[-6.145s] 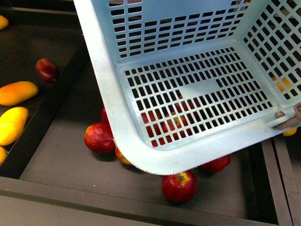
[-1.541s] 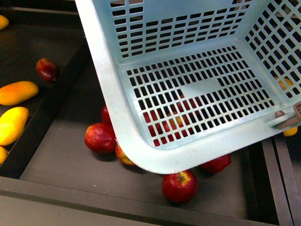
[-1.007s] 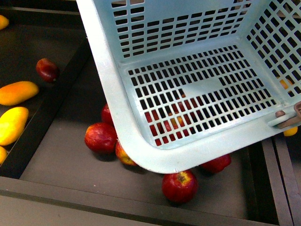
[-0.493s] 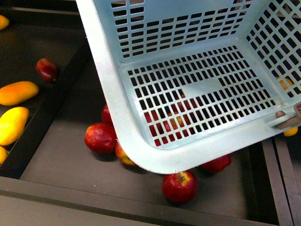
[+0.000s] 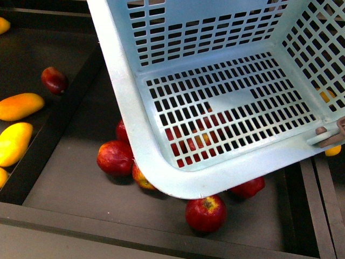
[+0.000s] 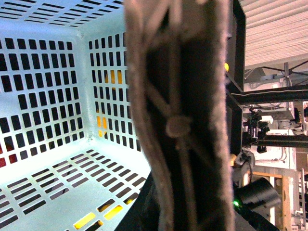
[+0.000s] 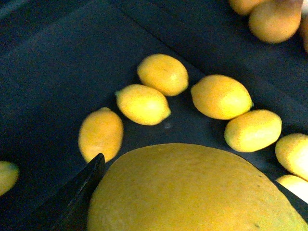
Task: Pick lemon and mango into basket
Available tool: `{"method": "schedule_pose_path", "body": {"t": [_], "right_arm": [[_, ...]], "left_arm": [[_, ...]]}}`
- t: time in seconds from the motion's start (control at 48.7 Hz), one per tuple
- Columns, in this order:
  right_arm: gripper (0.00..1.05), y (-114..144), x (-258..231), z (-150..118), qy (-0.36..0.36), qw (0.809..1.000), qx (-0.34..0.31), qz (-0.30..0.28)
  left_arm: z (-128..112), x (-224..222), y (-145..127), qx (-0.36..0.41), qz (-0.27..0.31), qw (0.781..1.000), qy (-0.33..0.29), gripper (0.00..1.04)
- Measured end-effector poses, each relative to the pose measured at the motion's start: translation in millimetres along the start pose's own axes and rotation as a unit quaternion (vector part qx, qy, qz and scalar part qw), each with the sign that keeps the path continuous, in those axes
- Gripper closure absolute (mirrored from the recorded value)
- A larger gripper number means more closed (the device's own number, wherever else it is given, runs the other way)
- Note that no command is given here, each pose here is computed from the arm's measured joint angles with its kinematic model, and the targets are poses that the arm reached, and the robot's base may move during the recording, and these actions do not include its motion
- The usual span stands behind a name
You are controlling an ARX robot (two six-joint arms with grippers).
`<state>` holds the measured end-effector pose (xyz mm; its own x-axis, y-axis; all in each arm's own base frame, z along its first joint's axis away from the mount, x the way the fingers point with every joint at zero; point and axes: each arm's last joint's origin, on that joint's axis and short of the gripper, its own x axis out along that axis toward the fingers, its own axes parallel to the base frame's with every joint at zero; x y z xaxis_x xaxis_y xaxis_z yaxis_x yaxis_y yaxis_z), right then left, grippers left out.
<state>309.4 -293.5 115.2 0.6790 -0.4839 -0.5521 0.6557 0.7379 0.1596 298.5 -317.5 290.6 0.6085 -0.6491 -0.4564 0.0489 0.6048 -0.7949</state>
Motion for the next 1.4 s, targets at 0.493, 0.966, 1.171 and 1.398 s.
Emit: {"method": "schedule_pose_path", "body": {"t": [0.493, 0.966, 1.171, 1.398], "right_arm": [[0.33, 91.2, -171.7, 12.4, -0.076, 0.983, -0.027, 0.162], [0.33, 234.7, -211.5, -39.3, -0.044, 0.956, -0.069, 0.281], [0.09, 241.1, -213.8, -44.7, -0.049, 0.961, -0.082, 0.261], [0.09, 190.6, -226.5, -18.4, -0.06, 0.979, -0.019, 0.196]], "left_arm": [[0.0, 0.0, 0.0, 0.0, 0.0, 1.0, 0.0, 1.0], [0.0, 0.0, 0.0, 0.0, 0.0, 1.0, 0.0, 1.0], [0.0, 0.0, 0.0, 0.0, 0.0, 1.0, 0.0, 1.0], [-0.1, 0.2, 0.3, 0.002, 0.001, 1.0, 0.0, 1.0]]}}
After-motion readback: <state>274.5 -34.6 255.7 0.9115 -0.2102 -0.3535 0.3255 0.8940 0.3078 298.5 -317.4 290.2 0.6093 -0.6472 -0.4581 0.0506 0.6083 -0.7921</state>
